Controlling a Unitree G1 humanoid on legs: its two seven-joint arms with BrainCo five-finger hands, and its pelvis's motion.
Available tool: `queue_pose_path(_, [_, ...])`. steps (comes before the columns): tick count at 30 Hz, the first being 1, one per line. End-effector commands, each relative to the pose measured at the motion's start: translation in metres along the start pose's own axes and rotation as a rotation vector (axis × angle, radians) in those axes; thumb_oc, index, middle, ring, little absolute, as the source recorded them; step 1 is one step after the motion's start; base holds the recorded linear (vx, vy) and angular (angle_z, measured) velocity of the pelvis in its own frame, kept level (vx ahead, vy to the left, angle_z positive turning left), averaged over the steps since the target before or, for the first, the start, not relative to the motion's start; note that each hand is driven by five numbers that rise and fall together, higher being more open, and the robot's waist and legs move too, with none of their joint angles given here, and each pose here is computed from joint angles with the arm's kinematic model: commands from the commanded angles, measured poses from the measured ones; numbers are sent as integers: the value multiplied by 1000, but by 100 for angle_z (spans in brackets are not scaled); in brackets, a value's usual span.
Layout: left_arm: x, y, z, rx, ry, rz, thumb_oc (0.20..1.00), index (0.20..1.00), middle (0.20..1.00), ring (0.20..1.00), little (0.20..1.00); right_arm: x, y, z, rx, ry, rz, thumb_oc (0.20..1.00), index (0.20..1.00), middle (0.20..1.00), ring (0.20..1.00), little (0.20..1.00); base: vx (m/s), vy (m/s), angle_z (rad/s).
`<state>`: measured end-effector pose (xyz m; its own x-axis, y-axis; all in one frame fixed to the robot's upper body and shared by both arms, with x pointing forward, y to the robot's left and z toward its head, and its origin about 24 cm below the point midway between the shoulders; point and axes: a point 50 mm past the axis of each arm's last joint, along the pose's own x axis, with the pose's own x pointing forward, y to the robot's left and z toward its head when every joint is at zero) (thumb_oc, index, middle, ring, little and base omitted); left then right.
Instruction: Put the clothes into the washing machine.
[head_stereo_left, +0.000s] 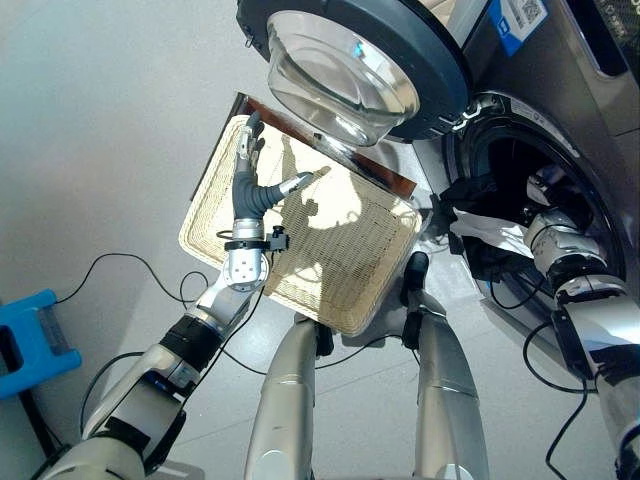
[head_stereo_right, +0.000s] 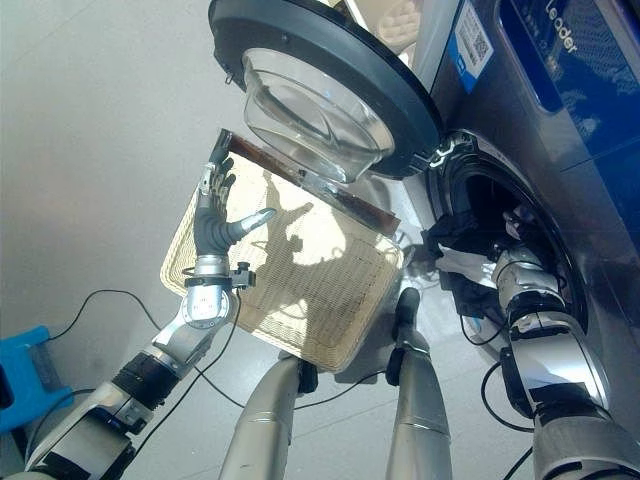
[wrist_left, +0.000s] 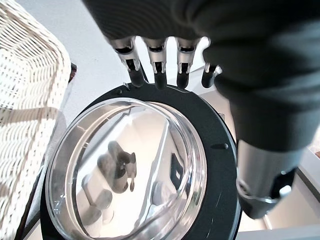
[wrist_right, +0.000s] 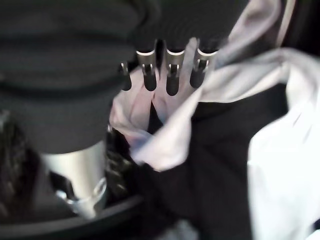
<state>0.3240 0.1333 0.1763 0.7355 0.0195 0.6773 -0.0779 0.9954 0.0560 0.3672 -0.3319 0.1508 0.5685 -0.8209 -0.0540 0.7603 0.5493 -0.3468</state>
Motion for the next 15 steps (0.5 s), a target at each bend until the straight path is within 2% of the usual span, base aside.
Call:
queue_pose_path(1, [0, -10, 16, -78, -108, -15, 1000, 1000, 1000, 1000, 1000, 11, -29, 12, -126, -96, -186, 1000, 1000, 1000, 1000, 1000, 19, 22, 5])
queue_pose_path(2, [-3, -12, 15, -86, -104, -14, 1000, 1000, 1000, 1000, 1000, 6, -28, 12, -237, -176, -264, 1000, 1000, 1000, 1000, 1000, 18, 21, 3])
queue_pose_path(4, [-6, -12, 15, -93, -106, -12, 1000, 1000, 1000, 1000, 1000, 3, -24, 10, -314, -227, -305, 1000, 1000, 1000, 1000, 1000, 0, 0, 0])
queue_pose_path(8, [-10, -14, 14, -95, -108, -14, 1000, 1000, 1000, 1000, 1000, -2, -22, 1, -387, -294, -363, 1000, 1000, 1000, 1000, 1000, 1, 2, 1])
queue_pose_path(10, [-12, -14, 13, -97, -108, -5, 1000, 1000, 1000, 1000, 1000, -10, -18, -4, -457, -426, -431, 1000, 1000, 1000, 1000, 1000, 2, 11, 5])
queue_pose_path(15, [-16, -15, 13, -97, -120, 4, 1000, 1000, 1000, 1000, 1000, -19, -15, -8, -546, -581, -508, 1000, 1000, 1000, 1000, 1000, 0, 4, 1])
